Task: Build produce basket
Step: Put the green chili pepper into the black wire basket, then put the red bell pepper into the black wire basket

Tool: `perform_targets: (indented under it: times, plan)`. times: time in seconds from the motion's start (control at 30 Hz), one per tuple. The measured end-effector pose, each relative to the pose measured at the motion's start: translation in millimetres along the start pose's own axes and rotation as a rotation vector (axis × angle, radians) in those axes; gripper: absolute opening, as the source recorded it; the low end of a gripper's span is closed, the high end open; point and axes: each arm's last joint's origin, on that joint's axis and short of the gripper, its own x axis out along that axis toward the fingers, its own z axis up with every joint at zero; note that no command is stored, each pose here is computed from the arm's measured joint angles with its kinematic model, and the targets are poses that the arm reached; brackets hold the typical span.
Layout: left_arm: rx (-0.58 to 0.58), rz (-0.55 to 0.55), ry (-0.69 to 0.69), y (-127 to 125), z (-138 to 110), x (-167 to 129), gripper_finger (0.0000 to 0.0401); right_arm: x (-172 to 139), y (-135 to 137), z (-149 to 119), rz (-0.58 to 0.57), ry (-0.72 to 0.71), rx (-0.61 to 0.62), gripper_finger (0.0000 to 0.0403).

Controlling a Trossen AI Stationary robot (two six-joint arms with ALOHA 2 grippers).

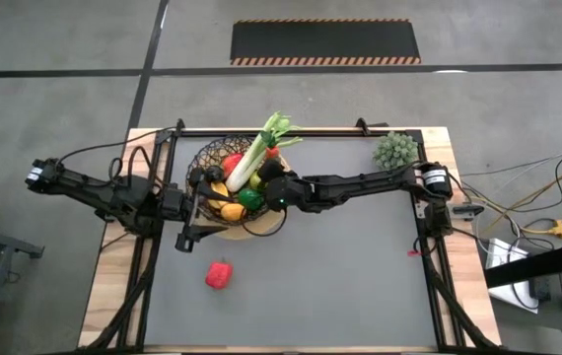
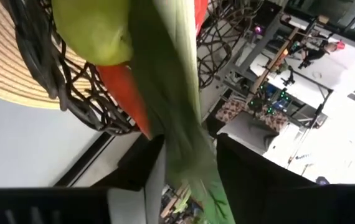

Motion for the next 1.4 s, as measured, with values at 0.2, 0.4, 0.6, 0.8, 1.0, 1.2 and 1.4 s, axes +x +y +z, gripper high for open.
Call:
perform_targets:
  times: [0.2, 0.4, 0.6, 0.8, 1.0, 1.2, 1.4]
  plan:
    - [0.0, 0.0, 0.001, -0.1, -0.2, 0.2, 0.0283, 0.0, -0.1, -0.6, -0.002, 0.016, 0.01, 0.0152]
    - [-0.001, -0.001, 0.005, -0.4, -1.1, 1.1, 0.0283, -4.0, -1.6, -1.6, -0.019, 0.074, 0.041, 0.0159]
    - [0.004, -0.005, 0.042, -2.2, -7.8, 8.4, 0.0283, -26.0, -4.3, 6.7, -0.094, 0.211, 0.146, 0.0155]
    - [-0.037, -0.009, 0.108, -5.0, -19.6, 18.6, 0.0283, -68.7, -4.2, 13.0, -0.141, 0.142, 0.581, 0.0145]
    - [-0.111, -0.012, 0.179, -8.6, -33.7, 30.4, 0.0283, -112.5, 8.0, 16.7, 0.218, -0.233, 0.978, 0.0144]
    - [-0.197, -0.009, 0.243, -13.2, -47.6, 42.2, 0.0283, -139.7, 42.5, 48.6, 0.326, -0.495, 1.025, 0.0144]
    - [-0.254, -0.038, 0.228, -24.0, -49.3, 56.0, 0.0283, -143.3, 85.6, 67.3, 0.28, -0.684, 0.986, 0.0144]
